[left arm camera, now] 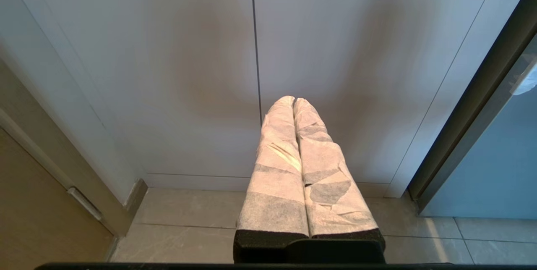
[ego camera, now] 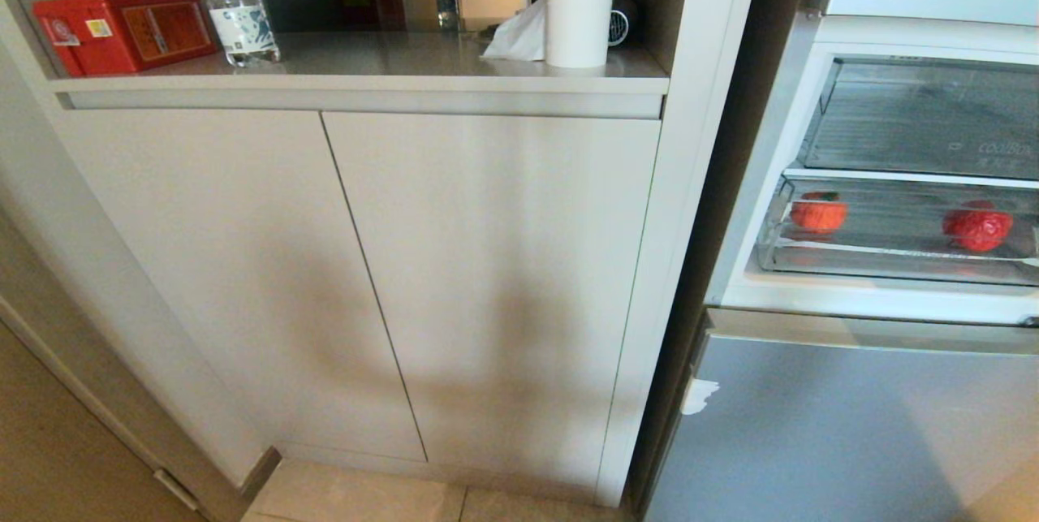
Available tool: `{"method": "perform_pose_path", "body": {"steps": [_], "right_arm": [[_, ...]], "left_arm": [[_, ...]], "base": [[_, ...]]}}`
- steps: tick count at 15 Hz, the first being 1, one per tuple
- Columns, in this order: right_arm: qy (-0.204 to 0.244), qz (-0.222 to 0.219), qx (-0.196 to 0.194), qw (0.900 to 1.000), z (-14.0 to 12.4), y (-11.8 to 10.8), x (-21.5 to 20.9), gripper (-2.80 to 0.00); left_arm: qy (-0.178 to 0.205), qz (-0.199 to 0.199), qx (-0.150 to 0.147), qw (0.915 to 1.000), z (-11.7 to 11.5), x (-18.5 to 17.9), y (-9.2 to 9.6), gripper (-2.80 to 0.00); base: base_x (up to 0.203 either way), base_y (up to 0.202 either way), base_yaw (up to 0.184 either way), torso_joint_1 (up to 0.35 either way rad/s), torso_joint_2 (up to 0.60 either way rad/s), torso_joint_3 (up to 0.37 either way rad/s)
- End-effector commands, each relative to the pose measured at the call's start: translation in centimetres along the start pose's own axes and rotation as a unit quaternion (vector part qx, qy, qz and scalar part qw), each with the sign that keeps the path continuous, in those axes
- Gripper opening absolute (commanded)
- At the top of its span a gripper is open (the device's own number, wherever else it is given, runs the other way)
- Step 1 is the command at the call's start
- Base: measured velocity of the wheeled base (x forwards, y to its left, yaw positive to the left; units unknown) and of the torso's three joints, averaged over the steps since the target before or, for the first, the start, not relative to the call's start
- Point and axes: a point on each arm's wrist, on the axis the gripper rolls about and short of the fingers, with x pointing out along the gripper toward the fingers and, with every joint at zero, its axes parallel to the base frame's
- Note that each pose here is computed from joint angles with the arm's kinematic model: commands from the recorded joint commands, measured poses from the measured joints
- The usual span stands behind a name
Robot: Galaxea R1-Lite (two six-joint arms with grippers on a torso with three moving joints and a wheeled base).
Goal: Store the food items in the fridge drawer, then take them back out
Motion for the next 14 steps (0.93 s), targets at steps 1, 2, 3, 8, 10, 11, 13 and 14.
{"method": "perform_pose_path", "body": {"steps": [1, 2, 3, 8, 10, 11, 13, 14], "right_arm": [[0.114, 0.001, 0.014, 0.993, 2.2, 0.1, 6.8, 0.00], [0.133, 0.005, 0.019, 0.991, 2.6, 0.1, 9.4, 0.00], [0.148, 0.009, 0.022, 0.989, 2.8, 0.2, 12.3, 0.00], [0.127, 0.029, 0.016, 0.991, 1.1, 0.0, 23.8, 0.00], [0.095, 0.035, 0.012, 0.995, 0.5, -0.1, 26.9, 0.00], [0.080, 0.036, 0.012, 0.996, 0.2, -0.1, 28.2, 0.00], [0.035, 0.036, 0.011, 0.999, 0.2, -0.2, 30.1, 0.00], [0.019, 0.031, 0.011, 0.999, 0.3, -0.2, 30.9, 0.00]], "left_arm": [[0.000, 0.000, 0.000, 1.0000, 0.0, 0.0, 0.0, -2.80], [0.000, 0.000, 0.000, 1.0000, 0.0, 0.0, 0.0, -2.80], [0.000, 0.000, 0.000, 1.0000, 0.0, 0.0, 0.0, -2.80], [0.000, 0.000, 0.000, 1.0000, 0.0, 0.0, 0.0, -2.80], [0.000, 0.000, 0.000, 1.0000, 0.0, 0.0, 0.0, -2.80], [0.000, 0.000, 0.000, 1.0000, 0.0, 0.0, 0.0, -2.80], [0.000, 0.000, 0.000, 1.0000, 0.0, 0.0, 0.0, -2.80], [0.000, 0.000, 0.000, 1.0000, 0.0, 0.0, 0.0, -2.80]], "base": [[0.000, 0.000, 0.000, 0.000, 0.00, 0.000], [0.000, 0.000, 0.000, 0.000, 0.00, 0.000], [0.000, 0.000, 0.000, 0.000, 0.00, 0.000], [0.000, 0.000, 0.000, 0.000, 0.00, 0.000], [0.000, 0.000, 0.000, 0.000, 0.00, 0.000], [0.000, 0.000, 0.000, 0.000, 0.00, 0.000], [0.000, 0.000, 0.000, 0.000, 0.00, 0.000], [0.000, 0.000, 0.000, 0.000, 0.00, 0.000]]}}
